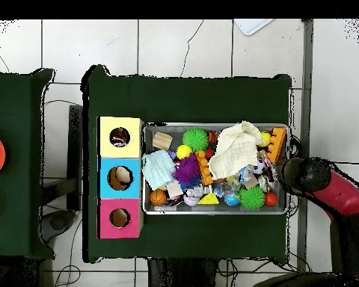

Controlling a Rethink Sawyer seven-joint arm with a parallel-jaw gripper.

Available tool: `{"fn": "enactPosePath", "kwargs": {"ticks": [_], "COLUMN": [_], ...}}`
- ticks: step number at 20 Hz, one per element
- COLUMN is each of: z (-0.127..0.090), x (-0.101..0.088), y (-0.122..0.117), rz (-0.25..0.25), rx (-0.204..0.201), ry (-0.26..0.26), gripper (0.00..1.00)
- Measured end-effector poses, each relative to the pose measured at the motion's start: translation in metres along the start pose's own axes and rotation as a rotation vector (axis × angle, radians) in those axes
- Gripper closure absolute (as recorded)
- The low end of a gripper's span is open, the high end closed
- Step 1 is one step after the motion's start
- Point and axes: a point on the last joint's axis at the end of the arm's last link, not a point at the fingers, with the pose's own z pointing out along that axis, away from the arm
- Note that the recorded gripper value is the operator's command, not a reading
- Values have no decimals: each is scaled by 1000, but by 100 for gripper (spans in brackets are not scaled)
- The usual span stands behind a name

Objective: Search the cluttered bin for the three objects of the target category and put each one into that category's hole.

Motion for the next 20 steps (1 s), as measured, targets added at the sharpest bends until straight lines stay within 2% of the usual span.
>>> {"fn": "enactPosePath", "kwargs": {"ticks": [4, 5, 11, 14, 20], "z": [1, 1, 9, 25, 28], "x": [-1, -3, -9, -10, -17], "y": [0, -6, -12, -9, -9], "rz": [0, 2, 6, 6, -1], "rx": [0, 9, 15, 9, 17], "ry": [-1, -7, -21, -22, -30], "gripper": [0, 100, 100, 100, 100]}}
